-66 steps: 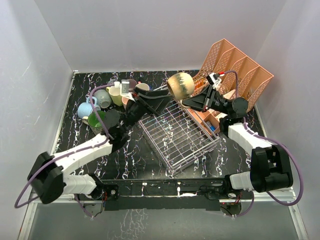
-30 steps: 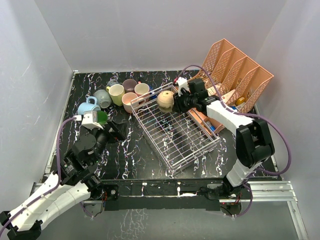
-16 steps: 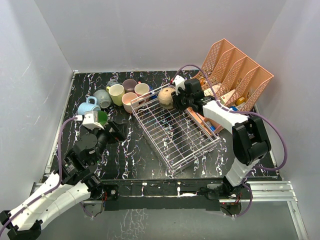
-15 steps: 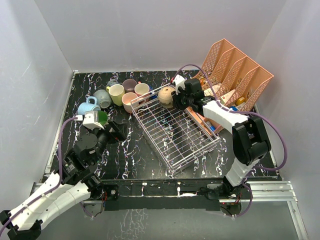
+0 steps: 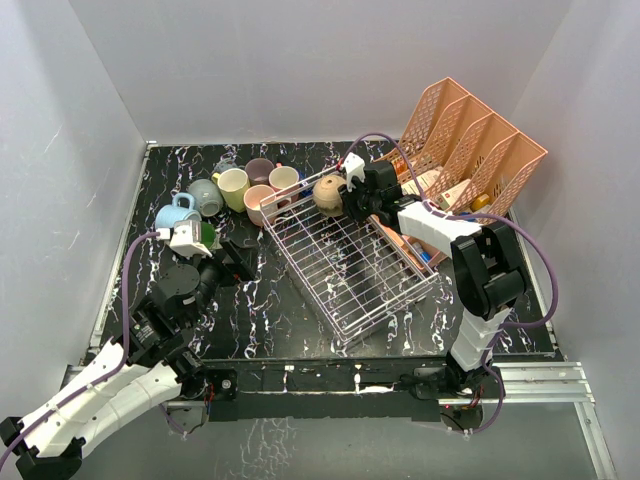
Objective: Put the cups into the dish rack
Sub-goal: Turn the cup upside down in the dish rack.
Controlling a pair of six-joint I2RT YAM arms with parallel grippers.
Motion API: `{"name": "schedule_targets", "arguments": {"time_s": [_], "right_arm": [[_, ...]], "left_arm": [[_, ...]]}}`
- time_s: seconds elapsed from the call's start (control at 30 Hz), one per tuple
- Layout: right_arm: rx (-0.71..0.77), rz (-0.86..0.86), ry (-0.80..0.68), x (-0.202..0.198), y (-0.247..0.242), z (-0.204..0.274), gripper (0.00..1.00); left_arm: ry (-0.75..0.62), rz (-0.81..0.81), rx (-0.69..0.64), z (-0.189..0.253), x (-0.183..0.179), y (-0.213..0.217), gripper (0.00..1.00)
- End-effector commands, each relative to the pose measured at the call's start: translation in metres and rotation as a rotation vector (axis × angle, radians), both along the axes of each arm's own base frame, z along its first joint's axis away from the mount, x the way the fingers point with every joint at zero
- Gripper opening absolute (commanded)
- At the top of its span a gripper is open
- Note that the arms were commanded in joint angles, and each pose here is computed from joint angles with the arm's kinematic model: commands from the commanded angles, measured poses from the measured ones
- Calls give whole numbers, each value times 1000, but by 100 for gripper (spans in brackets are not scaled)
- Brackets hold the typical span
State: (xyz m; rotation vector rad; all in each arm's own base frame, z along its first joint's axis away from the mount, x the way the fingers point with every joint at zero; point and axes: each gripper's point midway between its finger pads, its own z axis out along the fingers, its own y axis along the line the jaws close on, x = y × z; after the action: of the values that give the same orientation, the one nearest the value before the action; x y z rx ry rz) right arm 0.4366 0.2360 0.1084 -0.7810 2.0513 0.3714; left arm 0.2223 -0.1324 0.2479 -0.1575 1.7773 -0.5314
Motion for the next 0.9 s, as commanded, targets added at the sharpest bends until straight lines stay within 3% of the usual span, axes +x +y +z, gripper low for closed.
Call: {"name": "schedule_targets", "arguments": {"time_s": [0.0, 0.2, 0.37, 0.63, 0.73, 0.8, 0.87], "right_arm": [[57, -16, -194, 32, 8, 45, 30], [-11, -17, -243, 33, -2, 48, 60], [-22, 18, -282, 22, -6, 75, 65], [-58, 310, -319, -29, 5, 105, 77], [-33, 437, -282, -50, 16, 100, 73], [-21, 494, -249, -58, 21, 90, 58], [-36, 527, -218, -60, 22, 77, 35]], "left_arm": [[-13, -9, -22, 4, 1, -4, 87], [-10, -28, -27, 5, -1, -7, 87], [-6, -39, -26, 6, -1, -10, 87], [-25, -73, -51, 20, -3, -15, 87], [-26, -86, -48, 21, -3, -18, 87], [-21, -90, -38, 19, -2, -20, 87], [-12, -92, -31, 17, -2, -20, 87]]}}
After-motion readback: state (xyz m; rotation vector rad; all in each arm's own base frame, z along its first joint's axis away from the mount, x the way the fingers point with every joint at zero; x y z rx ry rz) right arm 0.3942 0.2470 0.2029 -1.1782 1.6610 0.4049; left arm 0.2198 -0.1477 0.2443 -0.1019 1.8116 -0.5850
